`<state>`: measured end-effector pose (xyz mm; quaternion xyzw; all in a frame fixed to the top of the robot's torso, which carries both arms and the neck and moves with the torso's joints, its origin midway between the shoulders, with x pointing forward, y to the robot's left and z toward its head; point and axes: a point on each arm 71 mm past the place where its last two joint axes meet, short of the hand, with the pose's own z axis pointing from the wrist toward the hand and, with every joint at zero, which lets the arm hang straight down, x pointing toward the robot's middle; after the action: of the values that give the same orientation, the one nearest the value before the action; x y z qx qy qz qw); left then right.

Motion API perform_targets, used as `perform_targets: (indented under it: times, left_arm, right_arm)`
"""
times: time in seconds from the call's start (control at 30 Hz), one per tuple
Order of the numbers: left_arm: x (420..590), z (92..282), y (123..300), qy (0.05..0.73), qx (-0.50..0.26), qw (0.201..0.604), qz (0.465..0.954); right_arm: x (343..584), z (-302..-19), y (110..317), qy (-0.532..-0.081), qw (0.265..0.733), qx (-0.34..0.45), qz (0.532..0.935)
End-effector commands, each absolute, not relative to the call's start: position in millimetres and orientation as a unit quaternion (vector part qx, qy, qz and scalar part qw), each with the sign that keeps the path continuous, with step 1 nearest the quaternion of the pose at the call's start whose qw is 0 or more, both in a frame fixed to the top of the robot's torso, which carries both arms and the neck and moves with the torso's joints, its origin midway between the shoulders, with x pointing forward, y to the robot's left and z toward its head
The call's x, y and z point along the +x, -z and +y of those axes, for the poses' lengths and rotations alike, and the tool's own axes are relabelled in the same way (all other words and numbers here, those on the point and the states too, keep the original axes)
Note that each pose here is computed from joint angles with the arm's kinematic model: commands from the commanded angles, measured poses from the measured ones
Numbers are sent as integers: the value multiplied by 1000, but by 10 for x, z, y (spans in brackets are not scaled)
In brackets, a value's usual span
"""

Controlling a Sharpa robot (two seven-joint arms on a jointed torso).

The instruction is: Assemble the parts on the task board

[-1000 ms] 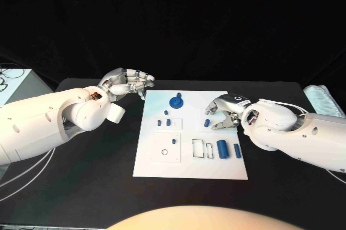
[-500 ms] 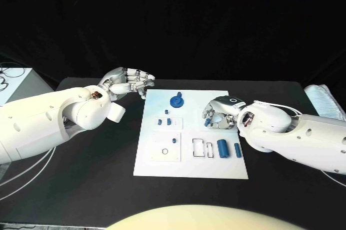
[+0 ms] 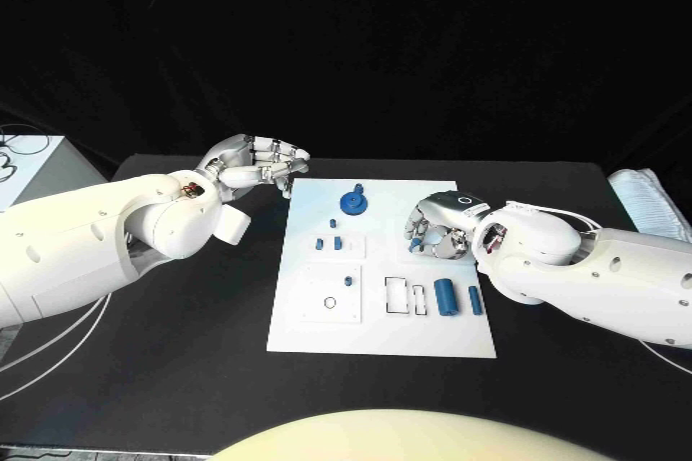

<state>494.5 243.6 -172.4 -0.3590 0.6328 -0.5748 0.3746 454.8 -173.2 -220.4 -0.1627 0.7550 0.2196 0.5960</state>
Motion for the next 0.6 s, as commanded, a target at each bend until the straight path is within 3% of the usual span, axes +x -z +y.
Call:
perform_targets:
  times: [0.03,0.6]
  left_arm:
    - [4941,2423,1718,578,-359,370,633]
    - [4943,2445,1722,573,-362,373,634]
  right_arm:
    - [4539,-1708,2213,-219,596,-174,753]
    - [4503,-1656,2184,-224,616,-183,732]
